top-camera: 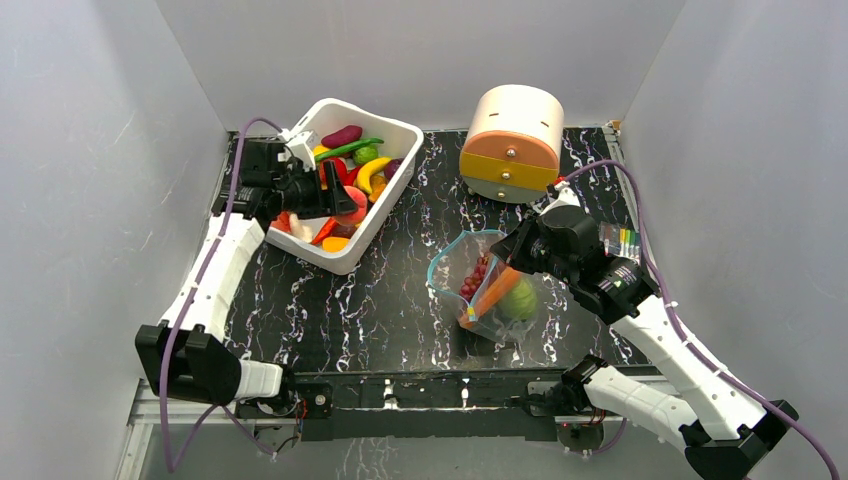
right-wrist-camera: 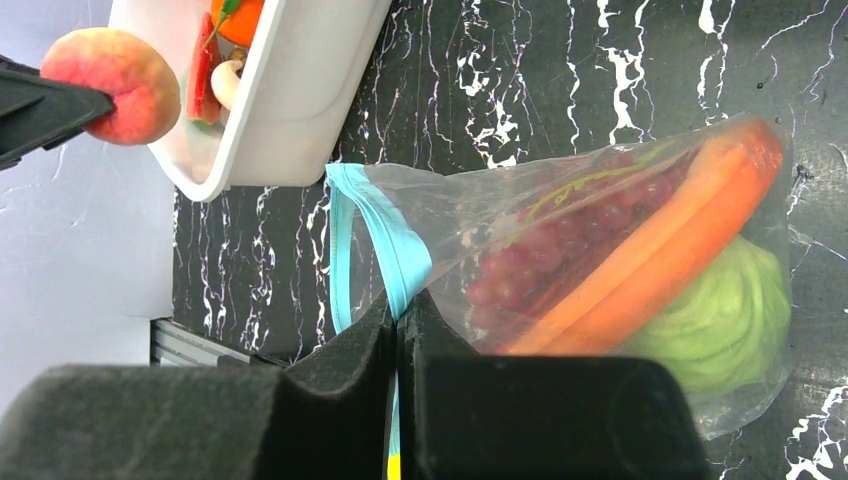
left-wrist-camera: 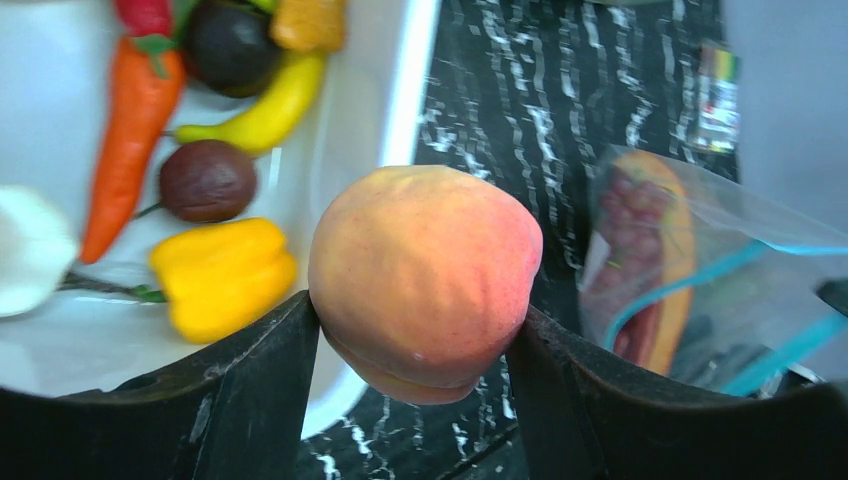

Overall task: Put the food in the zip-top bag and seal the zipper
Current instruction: Pick up the fake fruit from the bin, then place the fake fruit in the zipper food storage bag.

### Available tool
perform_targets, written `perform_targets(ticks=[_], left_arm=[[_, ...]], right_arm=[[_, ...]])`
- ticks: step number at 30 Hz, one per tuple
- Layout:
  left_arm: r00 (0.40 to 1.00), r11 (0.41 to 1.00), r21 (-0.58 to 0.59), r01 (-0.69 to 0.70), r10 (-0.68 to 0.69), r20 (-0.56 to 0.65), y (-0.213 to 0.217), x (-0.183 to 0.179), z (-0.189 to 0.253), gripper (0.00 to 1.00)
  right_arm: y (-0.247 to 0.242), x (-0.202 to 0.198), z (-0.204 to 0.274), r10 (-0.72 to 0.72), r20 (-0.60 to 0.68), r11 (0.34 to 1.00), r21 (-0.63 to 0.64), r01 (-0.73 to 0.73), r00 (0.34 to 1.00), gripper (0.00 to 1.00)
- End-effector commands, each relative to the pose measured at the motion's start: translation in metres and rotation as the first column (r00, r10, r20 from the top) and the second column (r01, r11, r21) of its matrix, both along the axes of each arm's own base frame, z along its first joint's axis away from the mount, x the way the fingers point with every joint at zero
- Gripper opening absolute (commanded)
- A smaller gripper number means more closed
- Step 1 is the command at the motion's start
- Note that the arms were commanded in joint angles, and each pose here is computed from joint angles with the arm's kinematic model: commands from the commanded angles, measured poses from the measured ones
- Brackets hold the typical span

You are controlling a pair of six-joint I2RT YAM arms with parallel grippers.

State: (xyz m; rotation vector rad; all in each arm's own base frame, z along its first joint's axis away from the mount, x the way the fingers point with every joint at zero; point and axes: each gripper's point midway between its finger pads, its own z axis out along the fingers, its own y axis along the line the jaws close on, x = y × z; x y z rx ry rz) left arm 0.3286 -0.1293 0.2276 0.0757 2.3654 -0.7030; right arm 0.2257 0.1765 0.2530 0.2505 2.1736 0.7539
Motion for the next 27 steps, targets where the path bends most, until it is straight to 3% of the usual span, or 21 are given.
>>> perform_targets(ticks=[1,10,21,27], left_arm=[[0.99,0.979,-0.148,0.142,-0.139,0.033,-0.045,-0.029,0.031,0.38],[0.944,0.916,-0.23,0.329,-0.324,0.06,-0.119,-0.073,0.043,0.38],[0.875,0.798,-0.364,0.48,-0.468,0.128,-0.169,-0.107,0.06,0.38],[0.853,0.779,-0.367,0.509,-0.513,0.094,-0.188,-0.121,0.042,0.38]], right_arm=[[0.009,0.012,0.045,-0.015,0.121,0.995,0.1,0.003,0.993,0.0],[0.01,0.012,0.052,-0.012,0.132,0.994,0.108,-0.002,0.991,0.0],[0.014,0.014,0.056,-0.002,0.137,0.992,0.124,-0.016,0.991,0.0],[0.017,0.013,0.057,0.012,0.14,0.991,0.132,-0.031,0.99,0.0]])
